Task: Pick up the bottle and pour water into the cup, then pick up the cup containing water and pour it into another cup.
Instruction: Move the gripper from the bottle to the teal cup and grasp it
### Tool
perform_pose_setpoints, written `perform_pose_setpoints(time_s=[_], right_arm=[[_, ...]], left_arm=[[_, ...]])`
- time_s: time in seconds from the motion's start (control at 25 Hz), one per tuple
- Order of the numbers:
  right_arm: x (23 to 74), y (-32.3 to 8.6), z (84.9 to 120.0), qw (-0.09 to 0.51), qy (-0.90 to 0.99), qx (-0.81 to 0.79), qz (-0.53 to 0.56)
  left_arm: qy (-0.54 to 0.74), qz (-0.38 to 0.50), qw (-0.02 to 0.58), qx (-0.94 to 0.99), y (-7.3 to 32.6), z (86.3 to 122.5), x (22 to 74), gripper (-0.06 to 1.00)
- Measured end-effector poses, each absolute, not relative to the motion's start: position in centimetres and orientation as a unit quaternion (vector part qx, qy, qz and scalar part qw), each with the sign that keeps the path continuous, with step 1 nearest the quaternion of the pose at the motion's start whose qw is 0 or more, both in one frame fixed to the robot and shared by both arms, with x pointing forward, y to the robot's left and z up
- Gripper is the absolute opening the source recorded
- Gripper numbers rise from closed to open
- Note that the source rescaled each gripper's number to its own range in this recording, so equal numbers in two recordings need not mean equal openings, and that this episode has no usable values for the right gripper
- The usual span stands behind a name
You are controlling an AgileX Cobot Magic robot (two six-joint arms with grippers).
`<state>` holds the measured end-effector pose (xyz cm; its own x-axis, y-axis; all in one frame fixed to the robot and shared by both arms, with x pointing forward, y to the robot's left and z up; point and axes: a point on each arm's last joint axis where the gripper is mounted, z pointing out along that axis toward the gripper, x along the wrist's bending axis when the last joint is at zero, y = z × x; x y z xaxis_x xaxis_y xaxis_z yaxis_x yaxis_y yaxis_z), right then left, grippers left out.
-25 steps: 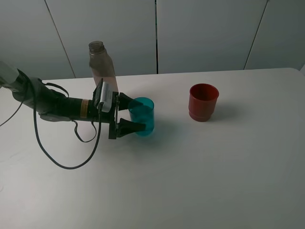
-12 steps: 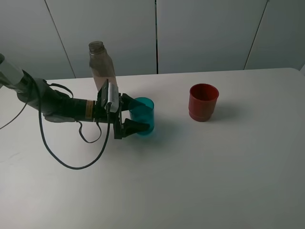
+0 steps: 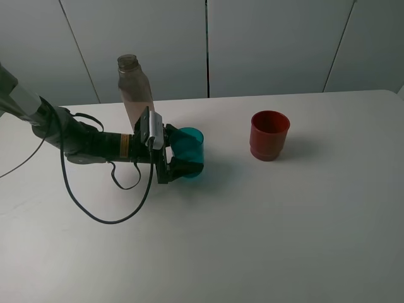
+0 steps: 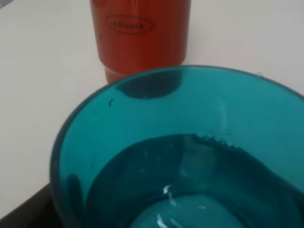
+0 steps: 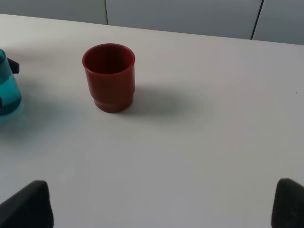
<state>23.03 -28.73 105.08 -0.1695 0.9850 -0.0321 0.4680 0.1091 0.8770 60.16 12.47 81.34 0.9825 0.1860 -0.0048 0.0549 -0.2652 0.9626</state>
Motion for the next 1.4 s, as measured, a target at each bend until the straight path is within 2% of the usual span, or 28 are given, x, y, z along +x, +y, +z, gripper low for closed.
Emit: perform_pose_setpoints(time_s=[1.4], right_arm=[[23.0, -28.7, 105.1, 0.339, 0.663, 0.548, 0.381]], left_arm=[[0.083, 0.057, 0.613, 0.784, 11.0, 80.5, 60.0, 0.99]])
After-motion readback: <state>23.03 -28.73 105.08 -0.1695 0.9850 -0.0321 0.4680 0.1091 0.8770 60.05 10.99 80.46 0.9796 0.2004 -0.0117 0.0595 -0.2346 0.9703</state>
